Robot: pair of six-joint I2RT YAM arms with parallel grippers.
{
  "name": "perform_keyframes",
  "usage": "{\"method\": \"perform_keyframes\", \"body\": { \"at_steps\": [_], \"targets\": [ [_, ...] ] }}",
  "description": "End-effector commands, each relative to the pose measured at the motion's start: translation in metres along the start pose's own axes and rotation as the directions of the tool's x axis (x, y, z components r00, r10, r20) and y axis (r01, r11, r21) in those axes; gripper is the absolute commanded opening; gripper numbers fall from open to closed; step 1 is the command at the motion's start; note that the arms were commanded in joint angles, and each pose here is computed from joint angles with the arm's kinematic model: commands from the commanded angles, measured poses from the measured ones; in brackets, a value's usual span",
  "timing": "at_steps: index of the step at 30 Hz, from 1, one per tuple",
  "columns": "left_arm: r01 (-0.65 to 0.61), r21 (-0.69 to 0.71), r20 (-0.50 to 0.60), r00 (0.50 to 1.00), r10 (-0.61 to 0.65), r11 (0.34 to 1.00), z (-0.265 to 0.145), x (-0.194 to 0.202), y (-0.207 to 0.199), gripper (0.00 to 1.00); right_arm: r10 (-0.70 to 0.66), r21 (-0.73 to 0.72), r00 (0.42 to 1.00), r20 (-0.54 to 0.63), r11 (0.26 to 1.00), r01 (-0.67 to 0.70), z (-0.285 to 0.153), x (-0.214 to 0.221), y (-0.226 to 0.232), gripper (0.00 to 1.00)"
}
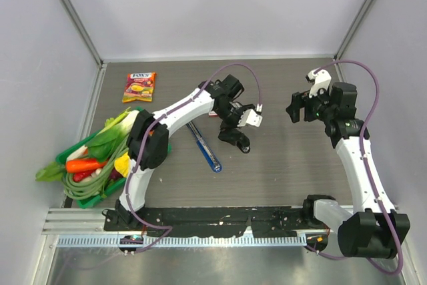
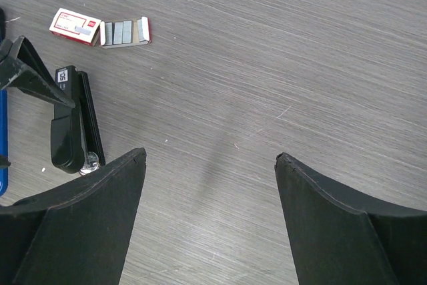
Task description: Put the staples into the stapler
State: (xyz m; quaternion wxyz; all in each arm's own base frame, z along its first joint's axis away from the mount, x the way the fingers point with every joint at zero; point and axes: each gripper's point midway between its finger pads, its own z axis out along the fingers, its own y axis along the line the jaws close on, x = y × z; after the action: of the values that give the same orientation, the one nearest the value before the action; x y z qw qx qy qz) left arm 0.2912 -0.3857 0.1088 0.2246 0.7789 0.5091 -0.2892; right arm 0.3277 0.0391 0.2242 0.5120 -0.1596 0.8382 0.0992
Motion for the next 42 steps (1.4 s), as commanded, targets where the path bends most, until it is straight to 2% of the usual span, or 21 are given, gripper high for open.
{"method": "perform_keyframes", "body": {
  "at_steps": [1, 7, 12, 17, 19, 23, 27, 31, 33, 35, 39, 42],
  "targets": [
    [-0.071, 0.072, -0.058, 0.996, 0.075, 0.995, 0.002, 0.01, -0.014, 0.92, -0.005, -0.02, 1.0, 0.007, 1.0, 0.005, 0.004, -0.001, 0.0, 0.83],
    [-0.022, 0.063, -0.074, 0.997, 0.027, 0.998, 0.021, 0.022, -0.006, 0.8, 0.001, -0.023, 1.0, -0.003, 1.0, -0.001, 0.006, 0.002, 0.0, 0.82],
    [0.013, 0.057, -0.061, 0.998, -0.01, 0.998, 0.031, 0.023, -0.002, 0.73, 0.002, -0.02, 1.0, 0.0, 1.0, -0.002, 0.005, 0.001, -0.001, 0.82],
    [0.03, 0.052, -0.06, 0.998, -0.027, 0.998, 0.036, 0.024, 0.002, 0.59, 0.004, -0.023, 1.0, 0.005, 1.0, -0.004, 0.004, 0.001, -0.001, 0.82],
    [0.042, 0.05, -0.063, 0.997, -0.039, 0.998, 0.037, 0.025, 0.002, 0.51, 0.005, -0.021, 1.0, 0.005, 1.0, -0.005, 0.004, 0.001, -0.001, 0.82],
    [0.053, 0.048, -0.062, 0.997, -0.05, 0.997, 0.039, 0.026, 0.001, 0.45, 0.003, -0.021, 1.0, 0.008, 1.0, -0.003, 0.003, 0.0, -0.001, 0.82],
    [0.064, 0.046, -0.068, 0.996, -0.06, 0.997, 0.042, 0.027, 0.001, 0.33, 0.004, -0.021, 1.0, 0.01, 1.0, -0.004, 0.003, 0.0, -0.002, 0.81],
    [0.071, 0.041, -0.077, 0.995, -0.067, 0.997, 0.044, 0.027, 0.0, 0.32, 0.003, -0.021, 1.0, 0.016, 1.0, -0.002, 0.001, -0.002, -0.001, 0.82],
    [0.079, 0.034, -0.082, 0.994, -0.076, 0.996, 0.045, 0.028, -0.001, 0.27, 0.002, -0.019, 1.0, 0.019, 1.0, -0.002, 0.001, -0.002, -0.001, 0.81],
    [0.089, 0.02, -0.088, 0.992, -0.087, 0.996, 0.045, 0.029, -0.001, 0.23, 0.003, -0.018, 1.0, 0.017, 1.0, -0.003, 0.0, -0.001, -0.002, 0.81],
    [0.116, -0.049, -0.104, 0.987, -0.12, 0.992, 0.046, 0.032, 0.005, 0.0, 0.002, -0.02, 1.0, 0.018, 1.0, -0.001, 0.001, -0.001, -0.002, 0.81],
    [0.135, -0.148, -0.102, 0.983, -0.151, 0.98, 0.041, 0.031, 0.019, 0.0, -0.002, -0.021, 1.0, 0.019, 1.0, 0.002, 0.0, -0.001, -0.001, 0.81]
  ]
}}
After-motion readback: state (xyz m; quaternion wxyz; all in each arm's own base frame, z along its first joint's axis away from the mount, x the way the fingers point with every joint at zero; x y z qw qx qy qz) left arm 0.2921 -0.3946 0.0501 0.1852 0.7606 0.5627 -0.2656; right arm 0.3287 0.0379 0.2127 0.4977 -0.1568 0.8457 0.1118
